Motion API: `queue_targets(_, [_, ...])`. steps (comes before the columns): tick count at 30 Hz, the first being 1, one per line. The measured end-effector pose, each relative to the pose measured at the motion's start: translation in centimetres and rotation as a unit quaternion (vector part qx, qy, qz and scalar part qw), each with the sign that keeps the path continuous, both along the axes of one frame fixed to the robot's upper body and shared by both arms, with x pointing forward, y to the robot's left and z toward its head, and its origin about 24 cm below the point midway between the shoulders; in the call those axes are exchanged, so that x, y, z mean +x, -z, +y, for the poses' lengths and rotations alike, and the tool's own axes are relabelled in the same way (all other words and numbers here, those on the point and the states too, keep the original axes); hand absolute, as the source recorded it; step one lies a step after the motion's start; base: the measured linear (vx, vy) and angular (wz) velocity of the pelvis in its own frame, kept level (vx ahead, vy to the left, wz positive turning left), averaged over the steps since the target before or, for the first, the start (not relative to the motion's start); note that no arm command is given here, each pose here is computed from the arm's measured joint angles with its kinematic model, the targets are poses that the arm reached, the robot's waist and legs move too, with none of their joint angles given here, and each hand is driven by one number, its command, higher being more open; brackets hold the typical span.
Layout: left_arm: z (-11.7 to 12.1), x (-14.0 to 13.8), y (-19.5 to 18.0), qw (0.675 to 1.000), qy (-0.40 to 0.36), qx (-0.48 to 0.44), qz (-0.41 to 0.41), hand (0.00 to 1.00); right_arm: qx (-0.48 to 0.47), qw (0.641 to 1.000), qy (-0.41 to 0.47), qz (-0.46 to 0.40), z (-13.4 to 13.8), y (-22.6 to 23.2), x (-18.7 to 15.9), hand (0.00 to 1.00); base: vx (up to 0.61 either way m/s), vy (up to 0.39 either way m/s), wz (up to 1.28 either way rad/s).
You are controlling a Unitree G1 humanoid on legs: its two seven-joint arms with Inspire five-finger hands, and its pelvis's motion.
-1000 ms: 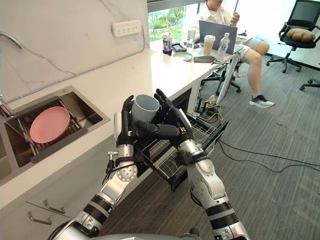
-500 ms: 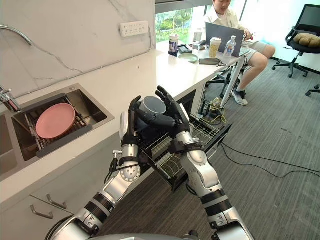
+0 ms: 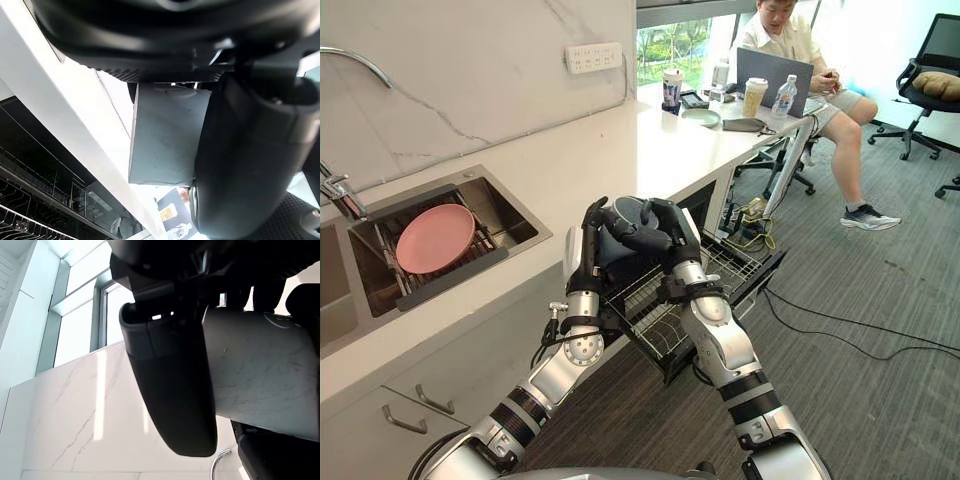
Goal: Walk over to the sink, pick up the cup, carry it to the dishwasher, place the cup inside the dishwasher, then close the dishwasher door
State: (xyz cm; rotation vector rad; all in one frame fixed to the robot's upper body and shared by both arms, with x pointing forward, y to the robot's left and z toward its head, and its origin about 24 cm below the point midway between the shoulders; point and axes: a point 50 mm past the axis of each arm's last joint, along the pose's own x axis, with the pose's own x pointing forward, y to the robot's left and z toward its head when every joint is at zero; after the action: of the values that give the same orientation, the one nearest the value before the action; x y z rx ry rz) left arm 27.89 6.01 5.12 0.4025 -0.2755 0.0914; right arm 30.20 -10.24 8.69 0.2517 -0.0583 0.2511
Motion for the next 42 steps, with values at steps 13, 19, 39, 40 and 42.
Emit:
queue_targets(13, [-0.7,0.0,-0.4,1.000,0.021,0.007,-0.009,1.00,0.027,0.998,0.048,-0.016,0.3,-0.6,0.0,0.00,0.00,0.001,0.00])
queue_targets(19, [-2.0,-0.4,-1.1,0.998,0.051,-0.002,-0.027,1.00,0.002,0.992,0.118,-0.040,-0.5,-1.8,0.6,0.00,0.00,0.000,0.00])
queue_targets(39, [-1.9,-0.9,-5.6,0.989,0.052,-0.086,-0.110,1.00,-0.018,0.960,0.277,-0.037,-7.0,-1.4,0.4,0.00,0.00,0.001,-0.01])
queue_targets(40, [-1.6,-0.9,-5.4,0.988,0.058,-0.098,-0.100,1.00,-0.033,0.959,0.280,-0.032,-7.2,-0.9,0.3,0.00,0.01,0.012,0.10])
queue_targets(42, [-1.2,-1.2,-5.0,0.987,0.074,-0.113,-0.082,1.00,-0.048,0.958,0.283,-0.025,-7.7,-0.4,0.3,0.00,0.00,0.010,0.16])
